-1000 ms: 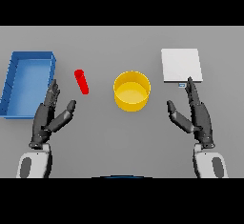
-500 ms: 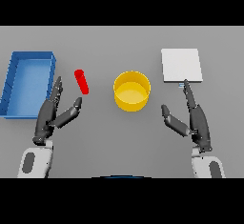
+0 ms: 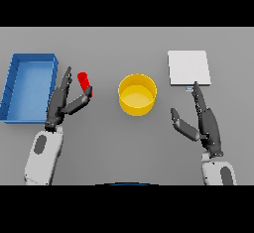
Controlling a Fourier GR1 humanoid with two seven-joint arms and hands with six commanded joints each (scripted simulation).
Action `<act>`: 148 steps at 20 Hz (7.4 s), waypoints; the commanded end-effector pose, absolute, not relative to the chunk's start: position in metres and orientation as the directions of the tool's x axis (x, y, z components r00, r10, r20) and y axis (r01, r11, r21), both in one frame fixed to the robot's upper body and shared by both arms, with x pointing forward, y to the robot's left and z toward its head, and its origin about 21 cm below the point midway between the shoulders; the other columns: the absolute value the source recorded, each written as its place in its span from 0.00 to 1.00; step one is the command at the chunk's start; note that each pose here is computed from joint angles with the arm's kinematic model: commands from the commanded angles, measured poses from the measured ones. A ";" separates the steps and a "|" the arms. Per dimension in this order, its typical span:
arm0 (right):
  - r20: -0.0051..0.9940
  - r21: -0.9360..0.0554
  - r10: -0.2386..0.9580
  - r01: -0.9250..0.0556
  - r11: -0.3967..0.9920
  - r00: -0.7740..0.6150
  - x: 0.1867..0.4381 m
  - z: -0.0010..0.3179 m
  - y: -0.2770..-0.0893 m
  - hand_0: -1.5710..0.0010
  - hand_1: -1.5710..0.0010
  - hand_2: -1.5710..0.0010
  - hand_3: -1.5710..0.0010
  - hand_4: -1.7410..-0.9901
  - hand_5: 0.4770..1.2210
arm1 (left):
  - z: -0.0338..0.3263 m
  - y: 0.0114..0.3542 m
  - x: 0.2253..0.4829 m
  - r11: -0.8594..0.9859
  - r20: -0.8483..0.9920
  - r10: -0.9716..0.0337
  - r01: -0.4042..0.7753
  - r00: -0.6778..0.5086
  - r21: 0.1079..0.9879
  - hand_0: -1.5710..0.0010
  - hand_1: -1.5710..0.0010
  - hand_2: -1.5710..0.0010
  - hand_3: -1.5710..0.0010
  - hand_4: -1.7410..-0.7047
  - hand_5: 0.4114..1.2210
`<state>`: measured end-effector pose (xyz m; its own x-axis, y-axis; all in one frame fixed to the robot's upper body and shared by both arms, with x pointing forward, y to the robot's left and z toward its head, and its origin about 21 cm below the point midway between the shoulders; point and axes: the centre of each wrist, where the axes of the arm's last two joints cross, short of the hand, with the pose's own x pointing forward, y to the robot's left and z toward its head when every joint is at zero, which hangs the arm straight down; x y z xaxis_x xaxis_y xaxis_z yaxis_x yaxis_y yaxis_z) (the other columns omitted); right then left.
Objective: Pick up the red beaker and tilt it to pour out 1 green nut into yellow bowl. Pick up the yellow bowl and place it on the metallic measuring scale.
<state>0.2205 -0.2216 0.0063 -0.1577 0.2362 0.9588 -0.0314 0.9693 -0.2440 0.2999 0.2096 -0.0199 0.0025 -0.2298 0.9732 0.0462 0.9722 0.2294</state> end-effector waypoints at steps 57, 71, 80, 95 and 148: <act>0.933 -0.310 0.297 -0.038 0.950 -0.204 0.220 0.004 -0.216 1.00 1.00 1.00 1.00 0.90 0.27 | 0.103 0.090 0.405 -0.289 -0.171 -0.771 0.098 -0.613 0.952 0.00 0.00 0.00 0.00 0.15 0.99; 0.948 -0.276 0.261 -0.067 0.959 -0.182 0.220 0.002 -0.214 1.00 1.00 1.00 1.00 0.91 0.29 | 0.110 0.045 0.411 -0.724 -0.622 -0.469 -0.130 -0.627 0.678 0.00 0.00 0.00 0.00 0.01 1.00; 0.935 -0.305 0.292 -0.038 0.952 -0.202 0.220 0.003 -0.212 1.00 1.00 1.00 1.00 0.88 0.27 | 0.106 0.024 0.404 -0.826 -0.776 -0.226 -0.307 -0.589 0.473 0.00 0.00 0.00 0.00 0.01 1.00; 0.918 -0.343 0.331 -0.022 0.939 -0.219 0.220 0.006 -0.215 1.00 1.00 1.00 1.00 0.95 0.27 | 0.211 0.015 0.440 -0.841 -0.845 -0.256 -0.322 -0.470 0.434 0.00 0.00 0.00 0.20 0.01 1.00; 0.925 -0.326 0.312 -0.035 0.945 -0.215 0.224 0.003 -0.212 1.00 1.00 1.00 1.00 0.98 0.21 | 0.079 0.319 0.344 0.655 0.625 -0.616 -0.129 0.480 0.744 0.61 0.68 0.67 0.69 0.82 0.31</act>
<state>0.2240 -0.2122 0.0031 -0.2142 0.3118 0.9257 -0.0341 0.9447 -0.3261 0.3437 0.3187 0.0787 0.4806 -0.6150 0.6251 -0.1289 0.6555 0.7441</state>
